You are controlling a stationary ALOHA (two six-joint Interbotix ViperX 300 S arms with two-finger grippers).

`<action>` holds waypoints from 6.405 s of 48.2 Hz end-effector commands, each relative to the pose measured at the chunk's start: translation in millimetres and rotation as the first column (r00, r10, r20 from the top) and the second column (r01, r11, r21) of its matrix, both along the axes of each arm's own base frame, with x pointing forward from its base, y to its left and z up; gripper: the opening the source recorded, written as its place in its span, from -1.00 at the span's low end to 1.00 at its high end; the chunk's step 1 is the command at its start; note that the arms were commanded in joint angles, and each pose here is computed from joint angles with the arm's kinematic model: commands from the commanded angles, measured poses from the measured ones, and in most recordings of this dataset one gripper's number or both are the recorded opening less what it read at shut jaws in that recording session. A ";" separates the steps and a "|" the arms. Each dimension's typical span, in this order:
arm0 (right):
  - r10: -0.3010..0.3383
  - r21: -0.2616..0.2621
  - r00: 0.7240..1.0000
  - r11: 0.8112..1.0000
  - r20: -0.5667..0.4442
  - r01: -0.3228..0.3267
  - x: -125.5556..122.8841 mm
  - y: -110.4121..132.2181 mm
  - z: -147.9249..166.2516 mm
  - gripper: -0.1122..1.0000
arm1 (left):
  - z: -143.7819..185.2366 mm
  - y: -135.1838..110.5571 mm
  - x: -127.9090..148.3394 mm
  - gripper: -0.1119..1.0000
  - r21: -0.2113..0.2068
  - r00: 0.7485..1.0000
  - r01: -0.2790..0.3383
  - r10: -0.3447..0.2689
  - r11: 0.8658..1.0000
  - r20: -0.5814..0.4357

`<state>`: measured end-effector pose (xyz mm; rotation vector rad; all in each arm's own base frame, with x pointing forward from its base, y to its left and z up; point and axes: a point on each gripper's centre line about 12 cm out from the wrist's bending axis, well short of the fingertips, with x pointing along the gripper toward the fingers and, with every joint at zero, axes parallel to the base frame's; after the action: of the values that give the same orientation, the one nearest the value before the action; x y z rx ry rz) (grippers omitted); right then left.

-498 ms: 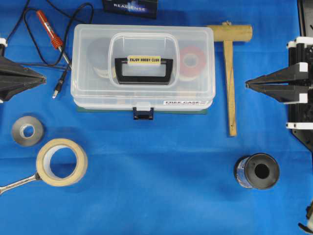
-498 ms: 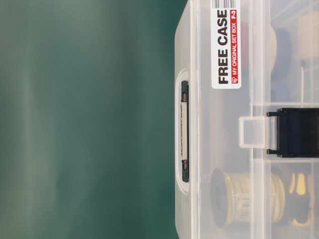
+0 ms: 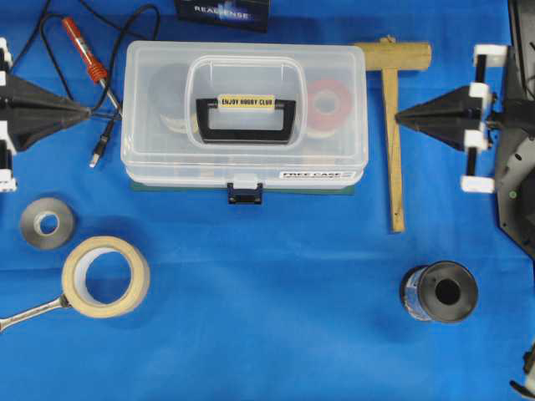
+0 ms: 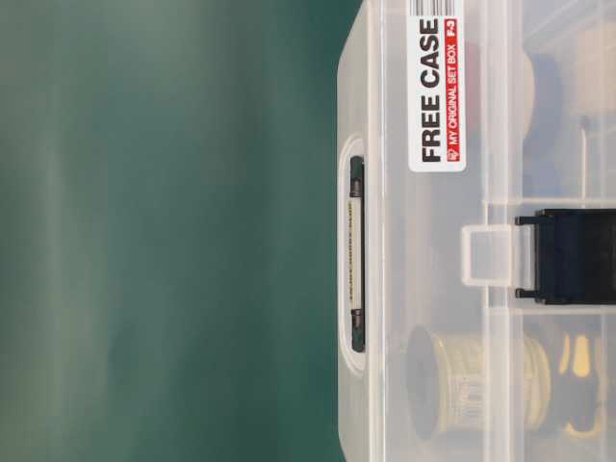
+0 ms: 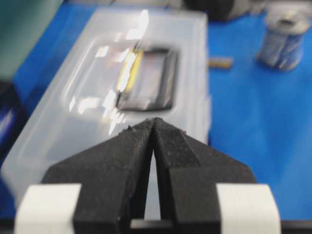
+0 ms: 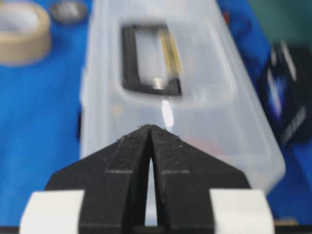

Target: Open the tool box with both arms.

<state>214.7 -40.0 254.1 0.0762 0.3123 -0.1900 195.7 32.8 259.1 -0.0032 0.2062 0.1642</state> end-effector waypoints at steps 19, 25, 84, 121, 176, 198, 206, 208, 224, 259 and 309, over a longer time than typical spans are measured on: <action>-0.093 0.069 0.960 0.991 -0.265 0.115 11.9 -25.3 -43.9 0.75 | -55.7 22.5 -6.1 0.75 0.039 0.960 -0.080 0.088 0.996 -0.266; -0.097 0.076 0.948 0.989 -0.304 0.125 17.4 -28.8 -53.1 0.72 | -62.5 30.8 -2.6 0.81 0.048 0.950 -0.106 0.116 0.993 -0.291; -0.102 0.045 0.976 0.993 -0.193 0.113 49.3 -38.4 -31.5 0.73 | -39.1 39.6 53.0 0.82 0.057 0.980 -0.089 0.098 0.994 -0.173; -0.139 0.009 0.989 0.990 -0.048 0.140 34.4 -43.6 6.3 0.73 | -11.5 44.1 37.1 0.82 0.095 0.989 -0.129 0.134 0.987 -0.055; -0.373 -0.029 0.927 0.928 -0.045 0.372 39.9 -127.1 7.4 0.73 | -1.7 116.4 32.1 0.82 0.174 0.926 -0.376 0.378 0.910 0.021; -0.444 -0.045 0.893 0.896 -0.073 0.442 49.7 -168.5 5.7 0.73 | -5.9 157.1 41.7 0.82 0.172 0.886 -0.453 0.463 0.875 -0.021; -0.450 -0.043 0.890 0.893 -0.074 0.448 53.2 -174.0 6.0 0.73 | -6.9 165.0 44.7 0.82 0.171 0.879 -0.464 0.475 0.869 -0.031; -0.451 -0.044 0.889 0.892 -0.076 0.449 53.4 -174.8 5.6 0.73 | -6.9 165.9 45.1 0.82 0.171 0.879 -0.465 0.476 0.869 -0.032; -0.480 -0.040 0.873 0.877 -0.088 0.479 37.6 -176.0 5.0 0.73 | -9.1 165.6 28.2 0.82 0.170 0.861 -0.493 0.506 0.853 -0.043; -0.574 -0.049 0.816 0.819 -0.069 0.572 -43.3 -141.4 17.9 0.73 | -2.3 134.0 -35.3 0.82 0.169 0.820 -0.559 0.571 0.812 -0.029; 0.098 0.016 0.977 0.995 -0.188 -0.096 29.0 18.5 -1.1 0.72 | -25.5 -11.7 16.8 0.82 0.085 0.987 0.102 -0.090 0.991 -0.135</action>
<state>241.2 -25.8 249.2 0.0455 0.5152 -0.1157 210.0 26.3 230.6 0.1040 0.3382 0.1030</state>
